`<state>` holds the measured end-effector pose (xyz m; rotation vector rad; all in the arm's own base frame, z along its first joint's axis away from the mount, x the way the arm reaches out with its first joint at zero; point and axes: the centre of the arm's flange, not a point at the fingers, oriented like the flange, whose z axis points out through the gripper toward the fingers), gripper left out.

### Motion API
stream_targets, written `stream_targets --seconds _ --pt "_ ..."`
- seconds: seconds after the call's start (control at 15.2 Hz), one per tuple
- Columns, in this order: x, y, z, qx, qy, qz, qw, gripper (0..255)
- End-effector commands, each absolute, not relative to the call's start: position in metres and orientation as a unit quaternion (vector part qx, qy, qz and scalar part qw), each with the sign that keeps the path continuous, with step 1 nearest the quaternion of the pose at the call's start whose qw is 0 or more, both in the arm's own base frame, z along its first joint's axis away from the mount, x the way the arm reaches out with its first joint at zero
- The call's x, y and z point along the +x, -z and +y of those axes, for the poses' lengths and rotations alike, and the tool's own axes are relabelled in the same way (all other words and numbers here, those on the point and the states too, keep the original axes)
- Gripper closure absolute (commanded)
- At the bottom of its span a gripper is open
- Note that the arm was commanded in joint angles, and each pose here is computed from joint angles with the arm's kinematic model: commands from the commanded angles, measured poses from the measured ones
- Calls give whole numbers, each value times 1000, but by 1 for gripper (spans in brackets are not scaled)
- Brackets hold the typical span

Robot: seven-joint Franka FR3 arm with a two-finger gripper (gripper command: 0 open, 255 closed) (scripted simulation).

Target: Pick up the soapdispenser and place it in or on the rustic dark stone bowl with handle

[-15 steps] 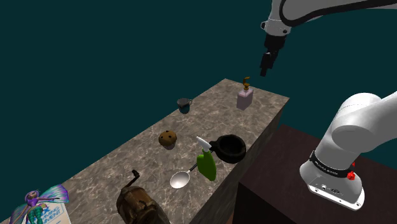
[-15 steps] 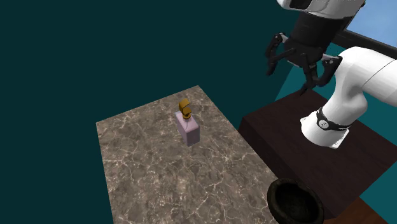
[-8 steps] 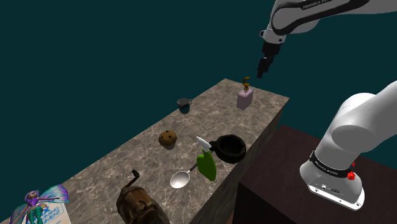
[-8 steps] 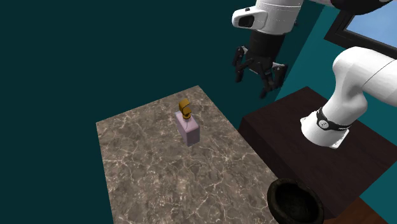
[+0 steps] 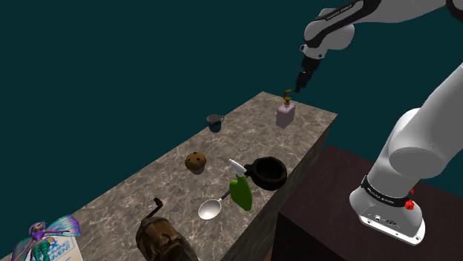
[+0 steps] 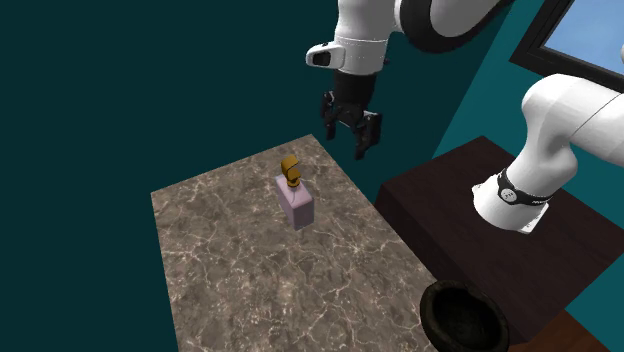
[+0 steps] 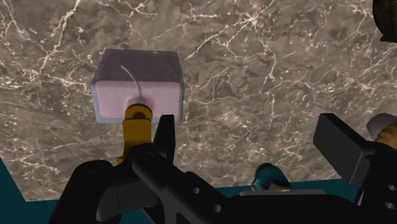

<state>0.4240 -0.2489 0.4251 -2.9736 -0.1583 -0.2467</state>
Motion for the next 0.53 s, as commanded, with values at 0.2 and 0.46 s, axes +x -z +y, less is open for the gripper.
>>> stream_targets --seconds 0.2,0.46 --pt "450 -384 -298 -989 99 -52 102 0" --pt "474 -350 -337 -985 111 -51 122 0"
